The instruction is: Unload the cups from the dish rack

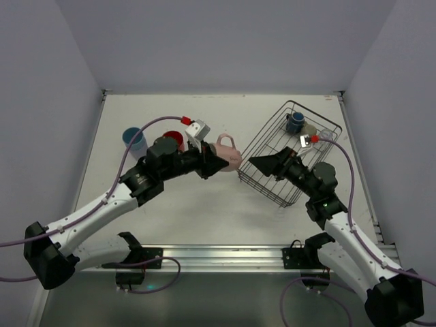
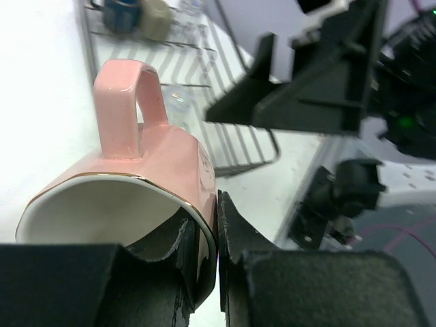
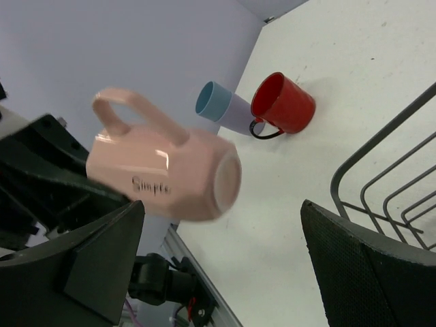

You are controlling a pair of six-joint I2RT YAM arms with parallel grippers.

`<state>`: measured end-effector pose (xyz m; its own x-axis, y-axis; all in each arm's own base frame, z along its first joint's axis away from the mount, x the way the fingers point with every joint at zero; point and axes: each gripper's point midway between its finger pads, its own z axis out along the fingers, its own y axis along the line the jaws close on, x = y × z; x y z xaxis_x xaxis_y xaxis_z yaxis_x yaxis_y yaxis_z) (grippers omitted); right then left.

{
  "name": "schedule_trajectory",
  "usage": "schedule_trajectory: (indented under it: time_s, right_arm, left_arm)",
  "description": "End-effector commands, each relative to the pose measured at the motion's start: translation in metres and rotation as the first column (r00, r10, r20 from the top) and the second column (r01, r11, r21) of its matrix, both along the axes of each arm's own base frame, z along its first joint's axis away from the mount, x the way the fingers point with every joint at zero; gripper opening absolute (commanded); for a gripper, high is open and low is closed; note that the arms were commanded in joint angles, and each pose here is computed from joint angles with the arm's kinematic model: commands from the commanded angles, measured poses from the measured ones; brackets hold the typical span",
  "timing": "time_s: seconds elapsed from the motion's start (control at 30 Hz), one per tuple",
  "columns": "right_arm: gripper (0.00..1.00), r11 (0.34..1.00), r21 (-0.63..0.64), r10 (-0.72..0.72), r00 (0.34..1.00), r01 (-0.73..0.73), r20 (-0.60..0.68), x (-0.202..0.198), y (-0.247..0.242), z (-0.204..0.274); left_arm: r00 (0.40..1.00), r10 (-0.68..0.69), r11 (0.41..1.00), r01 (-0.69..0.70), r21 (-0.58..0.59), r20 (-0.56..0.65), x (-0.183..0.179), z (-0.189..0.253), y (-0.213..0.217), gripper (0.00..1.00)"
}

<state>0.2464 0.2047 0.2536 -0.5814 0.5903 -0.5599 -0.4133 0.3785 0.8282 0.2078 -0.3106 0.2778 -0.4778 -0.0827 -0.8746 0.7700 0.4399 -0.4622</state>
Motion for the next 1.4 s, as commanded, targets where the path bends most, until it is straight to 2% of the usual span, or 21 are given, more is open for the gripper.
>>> schedule_trajectory:
  time_s: [0.0,0.13,0.23,0.4,0.6,0.63,0.8,0.97,1.13,1.17,1.2,1.27,1.3,1.37]
  right_arm:
    - [0.99,0.996,-0.039,-0.077,0.995,0.079,0.065,0.005,-0.013,0.01]
    - [0.99,0.987,-0.098,-0.12,0.99,0.126,0.072,0.005,-0.022,0.003]
    - [0.99,0.966,-0.166,-0.186,0.98,0.196,0.074,0.008,-0.035,-0.004]
    - [0.99,0.933,-0.235,-0.254,0.961,0.272,0.106,0.008,-0.052,-0.007]
    - [0.99,0.922,-0.261,-0.265,0.957,0.286,0.114,0.004,-0.058,-0.022]
    - [0.99,0.922,-0.263,-0.263,0.958,0.285,0.114,0.003,-0.057,-0.023]
    - [0.99,0.917,-0.28,-0.259,0.958,0.283,0.12,0.002,-0.058,-0.027]
    - [0.99,0.895,-0.331,-0.276,0.955,0.297,0.11,0.008,-0.063,-0.033]
    - [0.99,0.816,-0.469,-0.362,0.931,0.338,0.042,0.021,-0.081,-0.059]
    - [0.99,0.807,-0.484,-0.369,0.929,0.337,0.032,0.023,-0.082,-0.062]
    - [0.99,0.799,-0.506,-0.368,0.93,0.324,0.015,0.022,-0.083,-0.067]
    - [0.99,0.775,-0.534,-0.396,0.918,0.338,0.005,0.028,-0.087,-0.071]
    - [0.99,0.765,-0.548,-0.404,0.915,0.337,-0.002,0.029,-0.089,-0.074]
    - [0.99,0.74,-0.577,-0.43,0.903,0.346,-0.009,0.035,-0.094,-0.076]
  left_arm:
    - [0.973,0.177,0.971,-0.197,0.135,0.147,0.045,0.029,0.017,0.0]
    - [0.951,0.271,0.915,-0.303,0.265,0.15,0.078,0.006,0.022,0.0]
    - [0.925,0.348,0.84,-0.381,0.386,0.155,0.109,-0.016,0.027,0.0]
    - [0.898,0.404,0.719,-0.429,0.547,0.173,0.158,-0.049,0.026,0.0]
    - [0.877,0.46,0.646,-0.439,0.625,0.141,0.214,-0.089,0.04,0.0]
    - [0.881,0.455,0.652,-0.427,0.626,0.128,0.217,-0.093,0.039,0.0]
    - [0.875,0.47,0.592,-0.409,0.694,0.115,0.239,-0.132,0.047,0.0]
    - [0.875,0.476,0.559,-0.375,0.74,0.084,0.245,-0.16,0.052,0.0]
    - [0.862,0.5,0.521,-0.375,0.767,0.082,0.245,-0.169,0.063,0.0]
    - [0.858,0.507,0.509,-0.372,0.776,0.078,0.244,-0.172,0.066,0.02]
    - [0.854,0.513,0.503,-0.376,0.779,0.081,0.244,-0.172,0.068,0.12]
    - [0.851,0.518,0.506,-0.38,0.774,0.08,0.244,-0.17,0.069,0.25]
    - [0.854,0.514,0.516,-0.377,0.769,0.074,0.244,-0.168,0.067,0.36]
    - [0.856,0.512,0.534,-0.384,0.753,0.074,0.244,-0.16,0.063,0.46]
